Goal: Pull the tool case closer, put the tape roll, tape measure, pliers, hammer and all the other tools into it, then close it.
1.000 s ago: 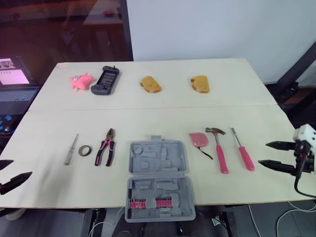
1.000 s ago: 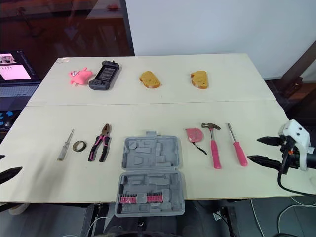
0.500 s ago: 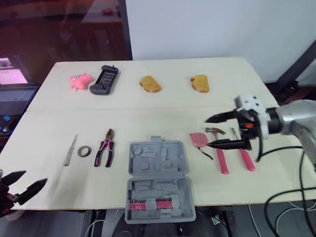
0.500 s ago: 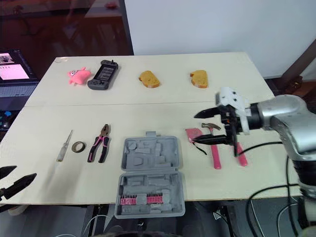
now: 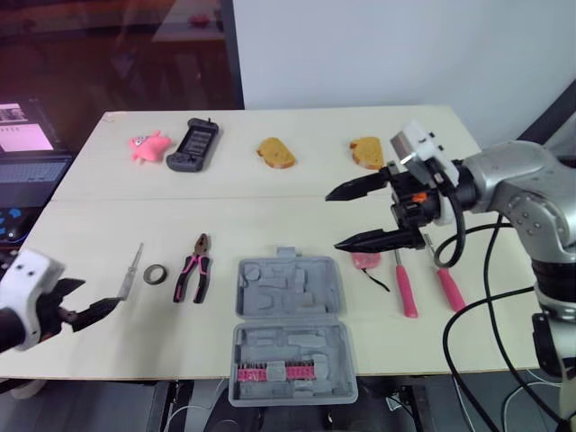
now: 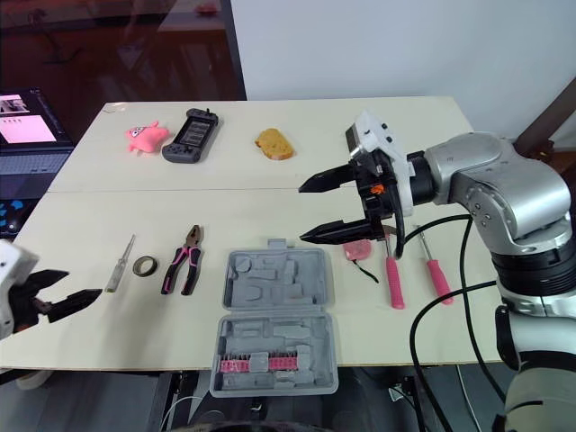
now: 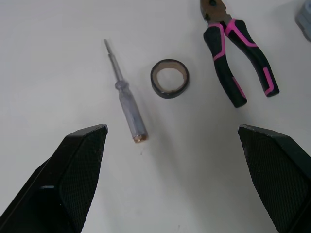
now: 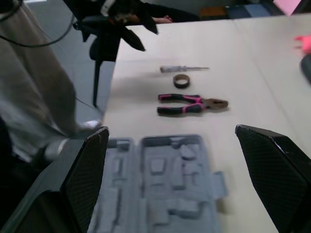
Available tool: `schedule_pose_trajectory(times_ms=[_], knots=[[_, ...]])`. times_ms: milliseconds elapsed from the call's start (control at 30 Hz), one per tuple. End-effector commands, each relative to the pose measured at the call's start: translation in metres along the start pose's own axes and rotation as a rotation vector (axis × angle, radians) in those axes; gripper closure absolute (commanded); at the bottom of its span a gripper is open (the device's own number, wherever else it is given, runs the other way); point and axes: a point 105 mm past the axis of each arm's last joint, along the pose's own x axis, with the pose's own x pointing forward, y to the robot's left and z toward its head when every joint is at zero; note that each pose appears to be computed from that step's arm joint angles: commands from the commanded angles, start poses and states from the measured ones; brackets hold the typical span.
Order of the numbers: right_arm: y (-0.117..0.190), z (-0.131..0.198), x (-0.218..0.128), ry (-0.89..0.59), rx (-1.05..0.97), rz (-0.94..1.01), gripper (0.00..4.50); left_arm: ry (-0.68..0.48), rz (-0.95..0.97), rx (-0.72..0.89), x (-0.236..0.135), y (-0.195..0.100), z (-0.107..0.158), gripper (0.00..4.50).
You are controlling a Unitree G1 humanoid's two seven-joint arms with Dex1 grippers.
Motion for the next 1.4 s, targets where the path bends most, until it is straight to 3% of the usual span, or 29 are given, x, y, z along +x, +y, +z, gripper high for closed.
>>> schedule_pose_trajectory(times_ms=[33,100,167,200,300,667,1333,1400], knots=[[0.008,0.001,0.001,0.017,0.005,-0.014,0.09,0.029,-0.127,0.167,0.008,-0.002,0.015,0.00],[0.009,-0.003,0.004,0.026,0.000,-0.028,0.09,0.049,-0.182,0.241,0.015,0.002,0.022,0.00],[0.010,-0.003,0.007,0.017,-0.007,-0.042,0.00,0.088,-0.235,0.324,0.021,0.007,0.022,0.53],[0.011,-0.002,0.008,0.008,-0.004,-0.047,0.00,0.112,-0.263,0.353,0.025,0.008,0.021,0.82],[0.012,-0.001,0.009,-0.003,-0.006,-0.066,0.00,0.167,-0.305,0.465,0.039,0.015,0.018,2.33],[0.014,-0.006,0.010,0.004,-0.006,-0.137,0.00,0.204,-0.423,0.608,0.073,0.022,0.014,2.33],[0.015,-0.002,0.007,0.016,-0.015,-0.172,0.00,0.243,-0.388,0.583,0.113,0.023,-0.012,2.33],[0.016,-0.002,0.006,0.021,-0.013,-0.171,0.00,0.244,-0.399,0.578,0.114,0.022,-0.013,2.87]])
